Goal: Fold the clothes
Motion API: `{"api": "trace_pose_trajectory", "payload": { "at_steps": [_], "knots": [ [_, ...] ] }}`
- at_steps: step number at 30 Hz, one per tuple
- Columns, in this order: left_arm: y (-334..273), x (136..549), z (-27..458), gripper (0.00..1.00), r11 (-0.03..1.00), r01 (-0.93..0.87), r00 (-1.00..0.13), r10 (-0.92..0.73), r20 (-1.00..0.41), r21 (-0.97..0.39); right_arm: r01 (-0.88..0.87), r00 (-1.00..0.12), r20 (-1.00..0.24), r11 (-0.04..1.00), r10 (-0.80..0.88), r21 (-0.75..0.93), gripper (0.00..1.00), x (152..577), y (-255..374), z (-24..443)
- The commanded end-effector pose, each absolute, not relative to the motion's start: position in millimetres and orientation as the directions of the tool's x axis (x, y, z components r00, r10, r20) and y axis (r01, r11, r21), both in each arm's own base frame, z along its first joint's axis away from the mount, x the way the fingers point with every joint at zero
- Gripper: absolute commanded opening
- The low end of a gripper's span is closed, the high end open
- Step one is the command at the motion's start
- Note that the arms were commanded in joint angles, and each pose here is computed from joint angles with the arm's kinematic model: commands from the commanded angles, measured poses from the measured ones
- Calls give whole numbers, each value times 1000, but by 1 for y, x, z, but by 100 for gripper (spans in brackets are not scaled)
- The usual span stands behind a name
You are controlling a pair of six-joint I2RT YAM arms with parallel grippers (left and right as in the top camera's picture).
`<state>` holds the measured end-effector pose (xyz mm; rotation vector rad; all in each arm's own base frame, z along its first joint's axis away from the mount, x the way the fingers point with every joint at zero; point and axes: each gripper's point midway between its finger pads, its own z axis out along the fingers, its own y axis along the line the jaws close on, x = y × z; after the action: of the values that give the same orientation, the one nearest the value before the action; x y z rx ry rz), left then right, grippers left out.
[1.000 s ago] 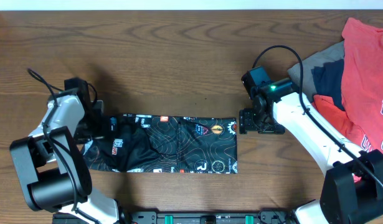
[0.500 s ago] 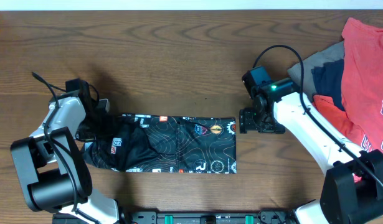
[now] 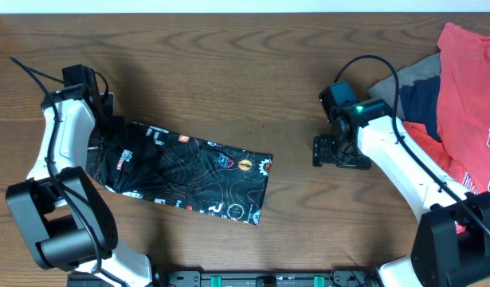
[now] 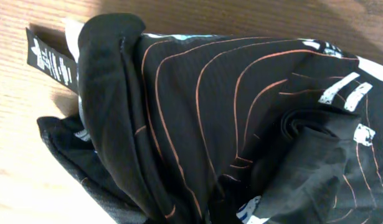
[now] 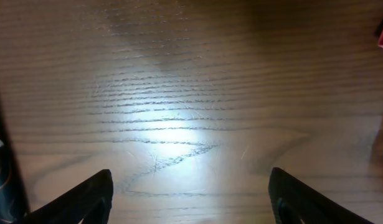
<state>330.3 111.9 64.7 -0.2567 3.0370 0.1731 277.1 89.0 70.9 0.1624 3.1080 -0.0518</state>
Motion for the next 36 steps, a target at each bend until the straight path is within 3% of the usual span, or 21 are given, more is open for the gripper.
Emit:
{"api": "trace_pose_trajectory", "payload": {
  "at_steps": [1, 6, 8, 11, 13, 14, 18, 21, 29, 36],
  "knots": [
    [118, 331, 67, 6, 974, -184, -980, -172, -97, 131, 105, -994, -29, 993, 104, -44, 78, 276, 84, 70],
    [121, 341, 68, 10, 973, -189, -975, -171, -140, 134, 104, -995, -9, 993, 104, -54, 77, 271, 83, 70],
    [123, 346, 68, 32, 972, -192, -972, -169, -164, 137, 104, -995, 2, 993, 104, -59, 77, 268, 82, 70],
    [126, 356, 68, 40, 970, -199, -964, -167, -207, 142, 103, -994, 18, 993, 104, -66, 77, 264, 80, 70],
    [132, 364, 70, 68, 966, -211, -955, -171, -244, 149, 102, -994, 23, 992, 104, -69, 77, 263, 80, 70],
    [135, 367, 72, 77, 964, -219, -950, -174, -261, 153, 102, -994, 25, 992, 104, -69, 77, 263, 80, 70],
    [149, 374, 75, 88, 960, -232, -935, -176, -308, 157, 102, -994, 32, 992, 104, -73, 77, 261, 79, 70],
    [146, 374, 73, 90, 987, -133, -947, -99, -306, 91, 101, -994, 32, 992, 104, -73, 77, 261, 79, 70],
    [166, 367, 52, 89, 984, -162, -933, -179, -311, -78, 98, -994, 36, 992, 100, -75, 77, 260, 79, 70],
    [171, 363, 2, 89, 974, -188, -949, -212, -232, -125, 94, -994, 41, 992, 98, -80, 77, 258, 78, 70]
  ]
}}
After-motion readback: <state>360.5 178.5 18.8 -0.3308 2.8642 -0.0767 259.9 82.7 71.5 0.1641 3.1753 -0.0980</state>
